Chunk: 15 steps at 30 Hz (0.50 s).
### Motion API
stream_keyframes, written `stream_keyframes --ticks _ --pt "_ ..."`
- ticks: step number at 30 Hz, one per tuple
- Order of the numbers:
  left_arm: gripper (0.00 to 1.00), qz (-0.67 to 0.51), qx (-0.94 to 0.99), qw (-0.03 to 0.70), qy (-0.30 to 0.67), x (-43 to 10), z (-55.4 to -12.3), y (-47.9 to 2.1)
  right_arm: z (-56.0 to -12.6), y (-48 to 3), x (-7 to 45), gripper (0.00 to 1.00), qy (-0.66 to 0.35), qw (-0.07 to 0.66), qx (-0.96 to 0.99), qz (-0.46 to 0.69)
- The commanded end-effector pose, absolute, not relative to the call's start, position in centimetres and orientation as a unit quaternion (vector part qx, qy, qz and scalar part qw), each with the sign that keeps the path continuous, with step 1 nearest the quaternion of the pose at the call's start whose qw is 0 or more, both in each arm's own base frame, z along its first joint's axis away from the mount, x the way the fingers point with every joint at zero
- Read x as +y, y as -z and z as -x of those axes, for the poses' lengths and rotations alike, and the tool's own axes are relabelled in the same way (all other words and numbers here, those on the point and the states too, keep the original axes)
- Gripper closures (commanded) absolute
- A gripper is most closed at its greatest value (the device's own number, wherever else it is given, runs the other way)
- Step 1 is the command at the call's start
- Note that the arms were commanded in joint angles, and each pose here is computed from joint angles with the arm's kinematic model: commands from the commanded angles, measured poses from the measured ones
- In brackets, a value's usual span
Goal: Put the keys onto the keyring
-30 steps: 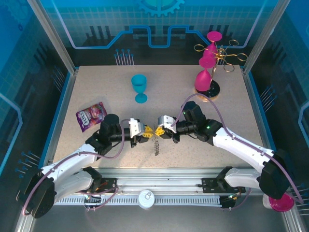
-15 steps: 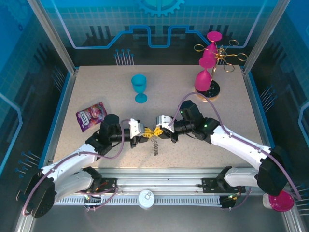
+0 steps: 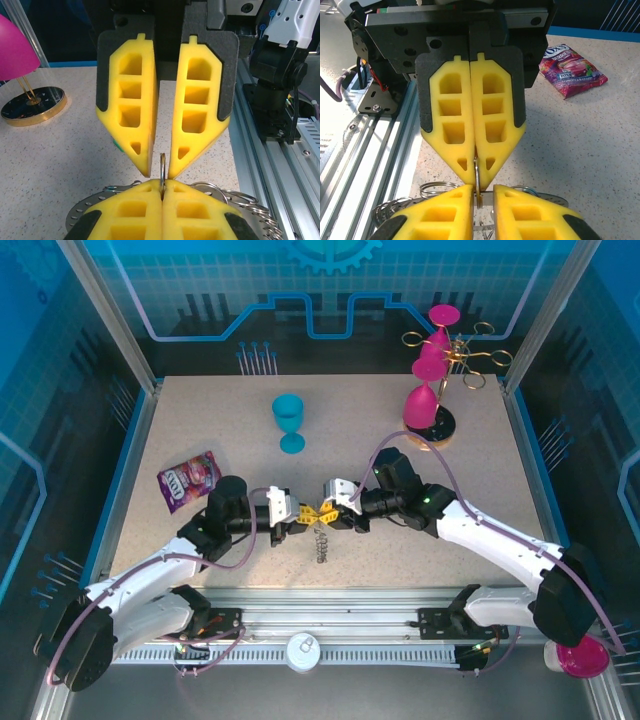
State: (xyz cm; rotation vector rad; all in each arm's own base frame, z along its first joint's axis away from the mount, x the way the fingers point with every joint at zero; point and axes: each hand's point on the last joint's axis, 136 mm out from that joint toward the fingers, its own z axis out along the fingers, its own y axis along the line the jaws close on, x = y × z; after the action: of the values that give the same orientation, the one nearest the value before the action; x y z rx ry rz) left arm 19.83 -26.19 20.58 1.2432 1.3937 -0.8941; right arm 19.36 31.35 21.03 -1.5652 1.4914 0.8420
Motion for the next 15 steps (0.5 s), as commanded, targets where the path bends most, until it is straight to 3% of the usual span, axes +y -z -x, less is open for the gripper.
stream_keyframes --ticks 1,4,8,11,15 --pt "1.0 -0.535 0.536 0.529 0.383 -26.62 -18.93 -22.23 -19.1 -21.42 31.75 0.81 -0.338 0.403 0.576 0.625" --pt "1.0 -0.536 0.53 0.532 0.386 -26.58 -18.69 -22.4 -19.11 -21.51 32.09 0.83 -0.342 0.404 0.571 0.628" --pt "1.0 -0.537 0.525 0.531 0.393 -26.64 -18.45 -22.51 -19.25 -21.6 32.39 0.99 -0.345 0.406 0.565 0.629" --pt "1.0 -0.533 0.531 0.53 0.39 -26.58 -18.61 -22.41 -19.32 -21.75 32.3 1.0 -0.343 0.408 0.566 0.629" --pt "0.86 -0.526 0.546 0.533 0.375 -26.28 -19.08 -22.18 -19.31 -21.77 31.73 1.0 -0.336 0.405 0.572 0.629"
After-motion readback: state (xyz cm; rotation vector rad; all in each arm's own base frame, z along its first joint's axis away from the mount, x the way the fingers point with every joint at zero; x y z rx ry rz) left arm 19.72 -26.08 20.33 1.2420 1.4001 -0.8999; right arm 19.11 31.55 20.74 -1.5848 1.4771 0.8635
